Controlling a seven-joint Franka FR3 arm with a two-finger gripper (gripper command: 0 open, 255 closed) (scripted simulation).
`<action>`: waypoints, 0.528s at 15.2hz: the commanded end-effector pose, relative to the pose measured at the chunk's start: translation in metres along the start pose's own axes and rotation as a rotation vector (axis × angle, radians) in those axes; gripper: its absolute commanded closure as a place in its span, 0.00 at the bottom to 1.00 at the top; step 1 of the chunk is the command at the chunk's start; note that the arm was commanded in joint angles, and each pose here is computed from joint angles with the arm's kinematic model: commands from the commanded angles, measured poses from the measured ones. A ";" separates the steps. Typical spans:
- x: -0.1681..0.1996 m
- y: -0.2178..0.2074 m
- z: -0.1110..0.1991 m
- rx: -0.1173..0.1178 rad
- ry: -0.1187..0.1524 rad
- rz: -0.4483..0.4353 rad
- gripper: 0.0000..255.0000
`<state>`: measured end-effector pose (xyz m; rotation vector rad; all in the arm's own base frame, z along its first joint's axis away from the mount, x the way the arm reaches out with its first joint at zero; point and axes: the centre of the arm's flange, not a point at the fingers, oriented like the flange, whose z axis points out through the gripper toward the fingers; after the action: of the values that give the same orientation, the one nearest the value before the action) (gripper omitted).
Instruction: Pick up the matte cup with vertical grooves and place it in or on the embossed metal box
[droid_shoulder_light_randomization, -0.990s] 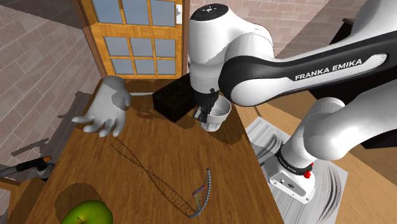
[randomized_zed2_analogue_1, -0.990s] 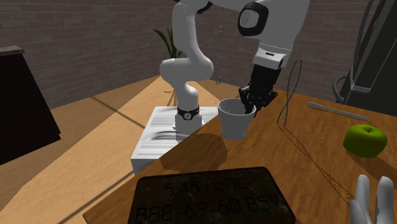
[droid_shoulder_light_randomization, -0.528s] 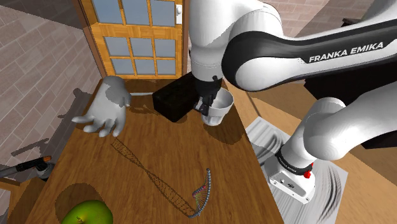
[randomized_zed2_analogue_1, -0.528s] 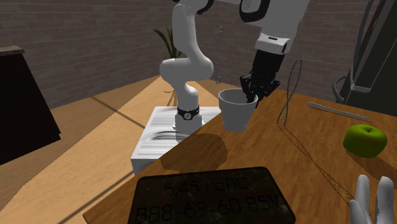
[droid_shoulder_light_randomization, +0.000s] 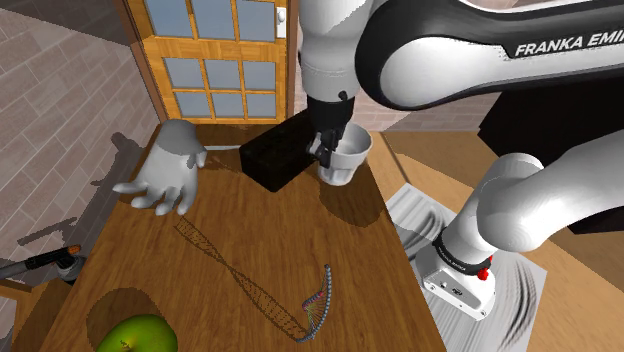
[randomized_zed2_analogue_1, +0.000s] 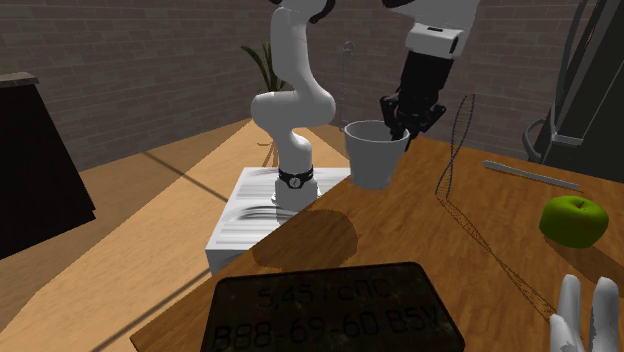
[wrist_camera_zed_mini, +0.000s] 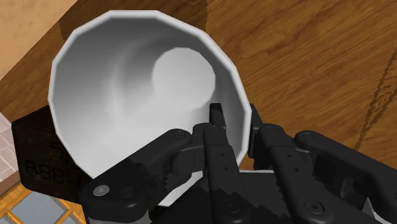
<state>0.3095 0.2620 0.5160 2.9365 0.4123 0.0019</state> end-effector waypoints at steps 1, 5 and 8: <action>0.000 0.001 -0.008 0.000 0.000 0.000 1.00; 0.042 0.034 -0.009 0.000 0.000 0.000 1.00; 0.073 0.058 -0.010 0.000 0.000 0.000 1.00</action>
<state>0.3830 0.2358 0.5322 2.9370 0.4118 0.0006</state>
